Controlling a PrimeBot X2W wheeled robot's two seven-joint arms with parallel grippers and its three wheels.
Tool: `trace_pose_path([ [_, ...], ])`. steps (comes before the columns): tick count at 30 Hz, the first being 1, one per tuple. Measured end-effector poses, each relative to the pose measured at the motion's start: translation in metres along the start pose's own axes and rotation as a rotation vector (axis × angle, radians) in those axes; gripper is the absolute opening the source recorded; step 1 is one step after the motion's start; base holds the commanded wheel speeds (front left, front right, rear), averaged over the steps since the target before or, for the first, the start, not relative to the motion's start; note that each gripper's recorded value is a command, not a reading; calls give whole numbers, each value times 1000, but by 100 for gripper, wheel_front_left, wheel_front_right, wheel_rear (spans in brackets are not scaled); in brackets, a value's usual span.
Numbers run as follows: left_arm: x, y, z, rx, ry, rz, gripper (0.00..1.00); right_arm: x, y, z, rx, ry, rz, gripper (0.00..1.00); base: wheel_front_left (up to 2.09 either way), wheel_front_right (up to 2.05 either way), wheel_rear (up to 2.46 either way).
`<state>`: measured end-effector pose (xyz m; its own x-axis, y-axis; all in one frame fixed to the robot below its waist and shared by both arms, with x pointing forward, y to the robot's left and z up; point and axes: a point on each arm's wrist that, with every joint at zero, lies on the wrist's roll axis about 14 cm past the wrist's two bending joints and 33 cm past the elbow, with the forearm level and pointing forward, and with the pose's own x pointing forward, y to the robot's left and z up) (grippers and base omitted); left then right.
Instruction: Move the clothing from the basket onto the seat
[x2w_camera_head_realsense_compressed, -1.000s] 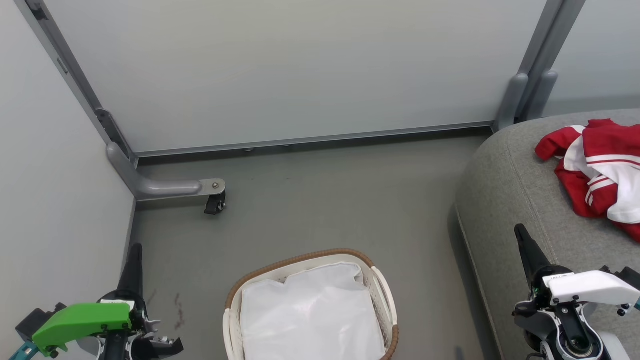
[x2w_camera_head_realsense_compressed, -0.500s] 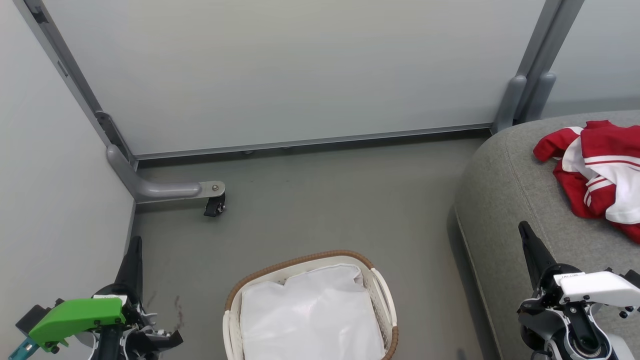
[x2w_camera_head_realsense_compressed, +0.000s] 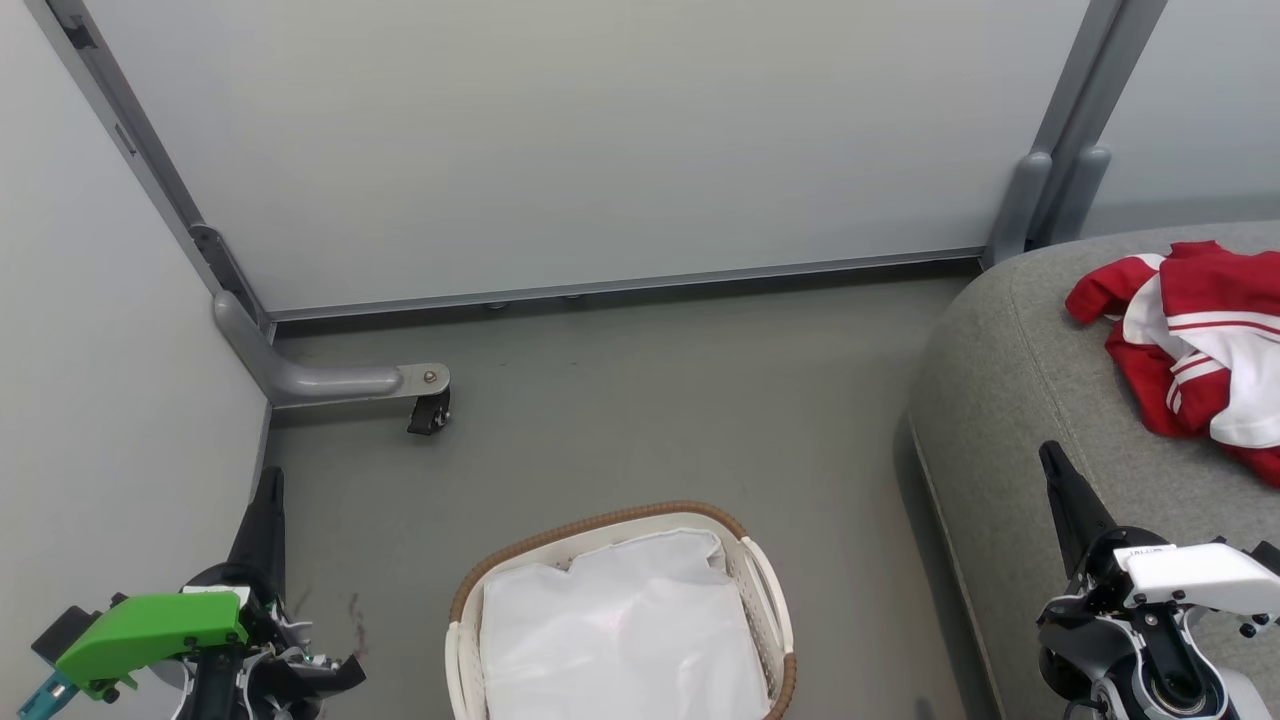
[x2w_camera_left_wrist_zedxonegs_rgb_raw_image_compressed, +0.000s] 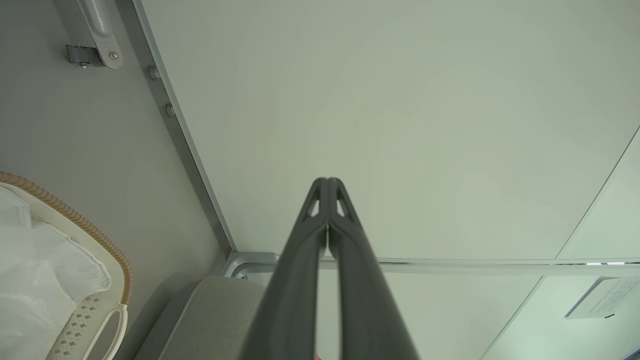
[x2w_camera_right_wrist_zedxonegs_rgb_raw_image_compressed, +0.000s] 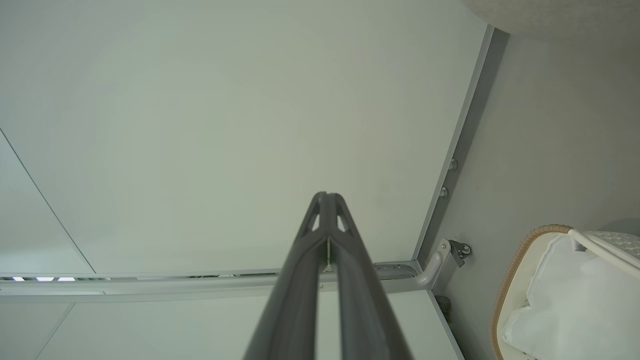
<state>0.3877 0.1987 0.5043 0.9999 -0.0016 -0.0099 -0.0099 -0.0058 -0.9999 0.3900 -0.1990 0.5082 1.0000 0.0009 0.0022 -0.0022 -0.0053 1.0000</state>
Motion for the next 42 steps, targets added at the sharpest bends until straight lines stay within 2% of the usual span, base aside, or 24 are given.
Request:
trace_pose_path([
  [42, 0, 0, 0, 0, 0, 0, 0, 0, 0, 0, 0, 0, 0, 0, 0, 0, 0],
])
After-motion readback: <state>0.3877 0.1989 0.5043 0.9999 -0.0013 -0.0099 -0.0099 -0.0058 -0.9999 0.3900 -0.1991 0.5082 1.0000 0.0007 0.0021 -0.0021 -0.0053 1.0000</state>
